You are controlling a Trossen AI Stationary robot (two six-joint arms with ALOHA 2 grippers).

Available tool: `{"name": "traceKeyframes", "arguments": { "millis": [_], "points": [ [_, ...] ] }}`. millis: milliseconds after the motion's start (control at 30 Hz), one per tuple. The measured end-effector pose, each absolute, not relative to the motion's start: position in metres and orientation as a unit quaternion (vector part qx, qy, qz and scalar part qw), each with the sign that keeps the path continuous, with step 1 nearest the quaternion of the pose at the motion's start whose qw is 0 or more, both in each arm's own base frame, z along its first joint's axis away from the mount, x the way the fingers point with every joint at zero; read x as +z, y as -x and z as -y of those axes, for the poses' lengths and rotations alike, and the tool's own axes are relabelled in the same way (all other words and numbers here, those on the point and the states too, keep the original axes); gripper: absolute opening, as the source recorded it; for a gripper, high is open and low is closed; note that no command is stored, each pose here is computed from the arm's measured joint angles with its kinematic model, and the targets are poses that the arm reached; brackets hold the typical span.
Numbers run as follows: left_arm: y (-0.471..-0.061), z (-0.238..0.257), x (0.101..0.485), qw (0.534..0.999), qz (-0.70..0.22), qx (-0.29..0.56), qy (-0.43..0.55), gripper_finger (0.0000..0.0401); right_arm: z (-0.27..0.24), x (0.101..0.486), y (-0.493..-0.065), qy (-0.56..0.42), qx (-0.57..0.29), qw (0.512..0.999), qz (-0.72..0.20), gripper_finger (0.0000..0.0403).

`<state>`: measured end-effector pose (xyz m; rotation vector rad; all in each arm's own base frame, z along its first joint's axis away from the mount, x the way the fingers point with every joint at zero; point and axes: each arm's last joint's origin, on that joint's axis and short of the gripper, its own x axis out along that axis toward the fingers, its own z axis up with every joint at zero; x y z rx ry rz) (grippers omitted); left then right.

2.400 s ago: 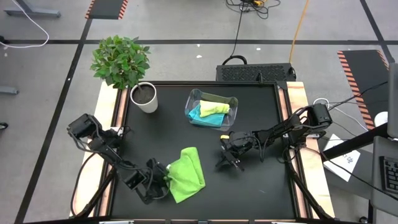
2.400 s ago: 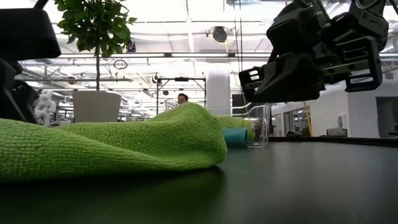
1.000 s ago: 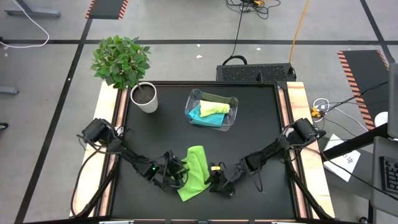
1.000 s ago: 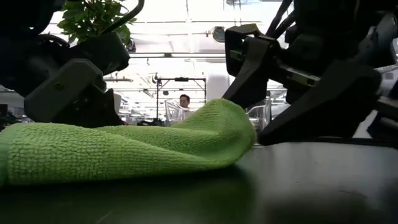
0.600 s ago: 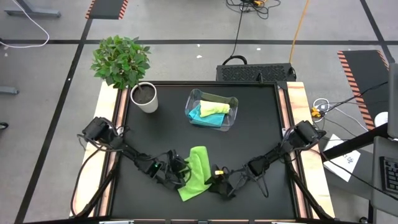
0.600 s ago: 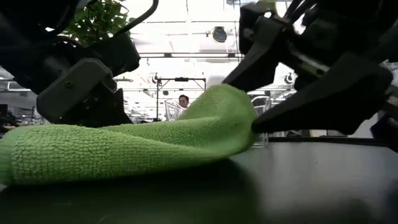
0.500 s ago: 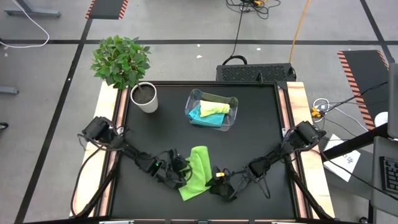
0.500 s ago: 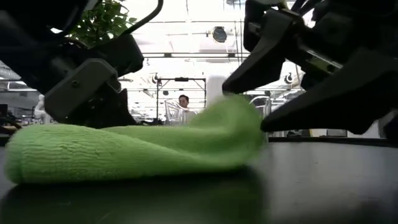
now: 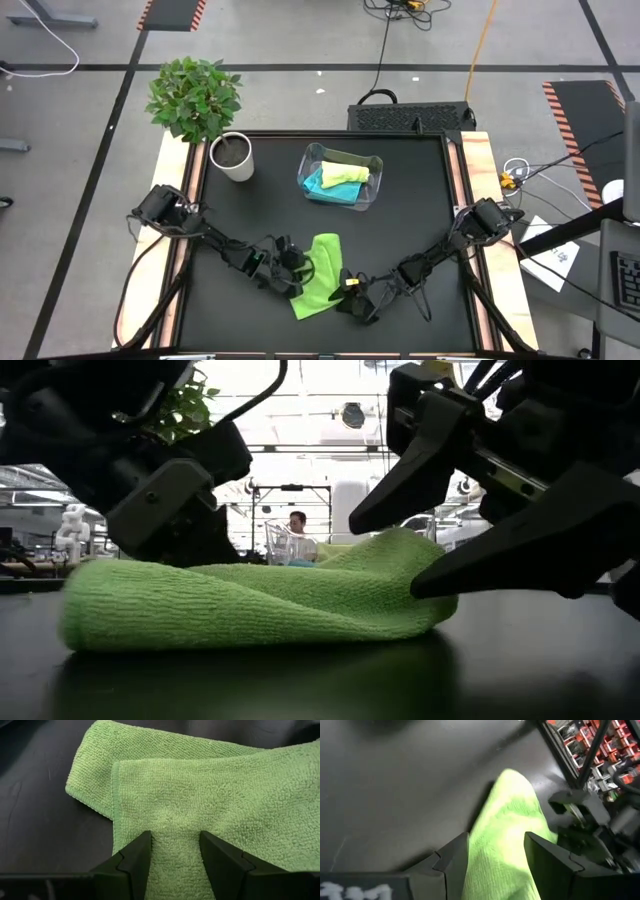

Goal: Fold microfiber towels
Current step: Fold the green towel

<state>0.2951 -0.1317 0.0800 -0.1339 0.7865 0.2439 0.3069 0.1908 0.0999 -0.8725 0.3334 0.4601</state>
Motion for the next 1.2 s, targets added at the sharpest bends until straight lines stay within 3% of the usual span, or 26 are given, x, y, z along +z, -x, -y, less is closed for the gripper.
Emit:
{"name": "traceKeyframes", "arguments": {
  "millis": [200,467,567,667,767,1200],
  "points": [
    [-0.302,0.124,0.081,0.918,-0.382,0.09,0.061,0.0174,-0.181,0.087,-0.311,0.414,0.217,0.86,-0.204,0.0185],
    [-0.306,0.12,0.082,0.92,-0.382,0.065,0.059,0.0174,-0.151,0.077,-0.319,0.337,0.175,0.879,-0.288,0.0183],
    [-0.307,0.12,0.082,0.921,-0.382,0.052,0.052,0.0174,-0.142,0.075,-0.322,0.307,0.153,0.888,-0.306,0.0159],
    [-0.306,0.121,0.082,0.921,-0.384,0.048,0.049,0.0174,-0.14,0.075,-0.323,0.3,0.156,0.89,-0.305,0.0096],
    [-0.306,0.121,0.082,0.921,-0.386,0.042,0.044,0.0174,-0.141,0.084,-0.325,0.295,0.17,0.895,-0.286,0.002],
    [-0.307,0.125,0.084,0.922,-0.387,-0.013,0.014,0.0174,-0.128,0.177,-0.325,0.243,0.165,0.917,-0.271,0.0005]
  ]
}}
